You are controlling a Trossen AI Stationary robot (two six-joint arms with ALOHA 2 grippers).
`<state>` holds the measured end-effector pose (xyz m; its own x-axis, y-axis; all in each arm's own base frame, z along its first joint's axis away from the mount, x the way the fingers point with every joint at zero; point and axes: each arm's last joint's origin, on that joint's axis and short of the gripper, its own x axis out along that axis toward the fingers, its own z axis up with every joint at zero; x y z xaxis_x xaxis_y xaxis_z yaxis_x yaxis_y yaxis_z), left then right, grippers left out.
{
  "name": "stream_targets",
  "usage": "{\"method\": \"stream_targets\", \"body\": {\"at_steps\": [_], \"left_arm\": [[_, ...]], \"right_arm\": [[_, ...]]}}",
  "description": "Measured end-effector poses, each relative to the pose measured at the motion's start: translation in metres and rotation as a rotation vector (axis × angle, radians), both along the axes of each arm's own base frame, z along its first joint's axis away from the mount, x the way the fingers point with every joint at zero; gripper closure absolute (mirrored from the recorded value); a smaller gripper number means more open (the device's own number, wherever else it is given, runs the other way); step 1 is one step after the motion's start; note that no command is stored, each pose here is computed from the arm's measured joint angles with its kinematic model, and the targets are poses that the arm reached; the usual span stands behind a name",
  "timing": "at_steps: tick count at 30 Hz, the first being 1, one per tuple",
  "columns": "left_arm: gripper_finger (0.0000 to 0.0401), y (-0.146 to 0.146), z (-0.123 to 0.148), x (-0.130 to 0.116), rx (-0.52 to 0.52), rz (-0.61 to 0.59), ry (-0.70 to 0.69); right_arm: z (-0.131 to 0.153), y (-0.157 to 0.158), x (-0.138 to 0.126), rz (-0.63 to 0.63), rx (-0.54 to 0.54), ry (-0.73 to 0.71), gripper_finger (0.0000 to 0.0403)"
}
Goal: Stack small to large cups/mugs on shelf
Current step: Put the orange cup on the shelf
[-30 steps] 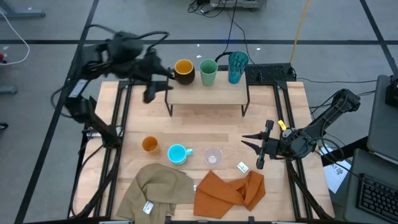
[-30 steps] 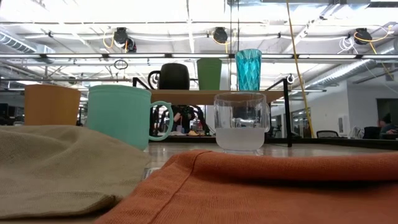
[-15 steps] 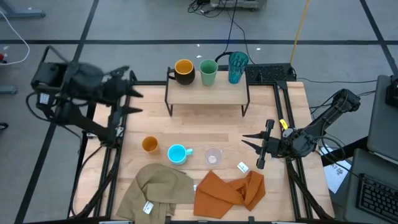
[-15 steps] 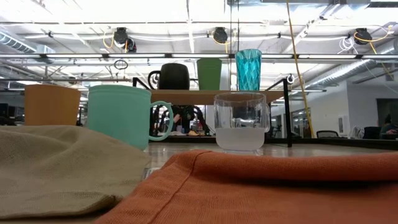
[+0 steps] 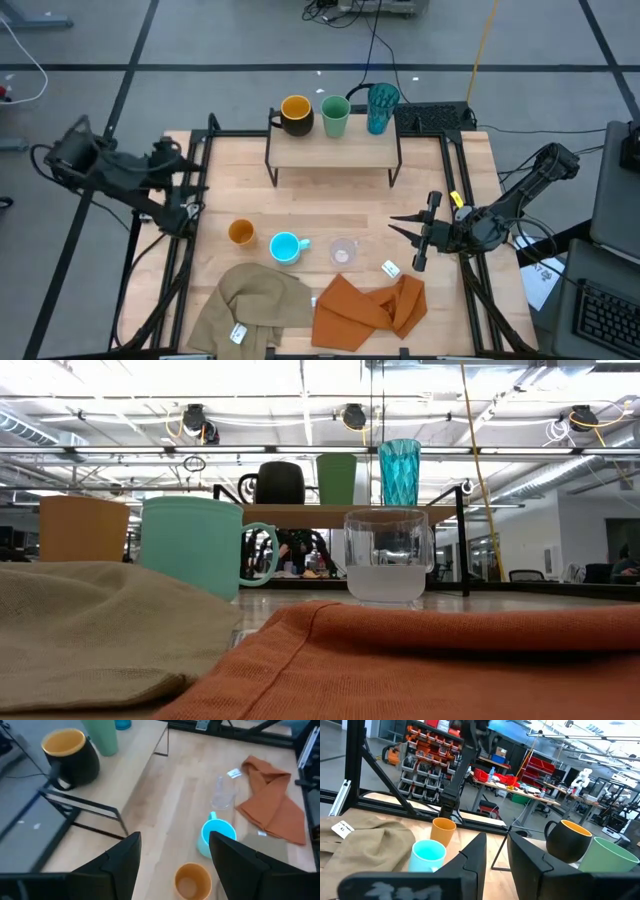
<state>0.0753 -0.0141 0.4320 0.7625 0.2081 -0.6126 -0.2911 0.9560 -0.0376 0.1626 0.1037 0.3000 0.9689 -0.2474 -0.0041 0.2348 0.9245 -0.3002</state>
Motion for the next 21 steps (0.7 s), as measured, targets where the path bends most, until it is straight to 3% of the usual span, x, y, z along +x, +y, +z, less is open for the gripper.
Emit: {"method": "stream_targets", "body": {"at_steps": [5,9,14,18,21], "left_arm": [[0.0167,-0.008,-0.059,0.005,-0.053,-0.071,0.000],[0.0167,-0.011,-0.090,0.011,-0.072,-0.003,-0.017],[0.0167,-0.021,-0.111,0.032,0.020,-0.077,-0.043],[0.0167,-0.026,-0.115,0.045,0.099,-0.114,-0.079],[0.0167,-0.028,-0.115,0.050,0.103,-0.119,-0.088]], "right_arm": [[0.000,0.000,0.000,0.001,-0.015,0.004,0.0332],[0.000,0.000,0.000,0.001,-0.029,0.007,0.0332],[0.001,0.000,0.000,0.002,-0.021,0.000,0.0332],[0.002,0.000,0.000,-0.001,-0.028,-0.005,0.0332],[0.002,-0.002,0.001,-0.011,-0.036,-0.004,0.0332]]}}
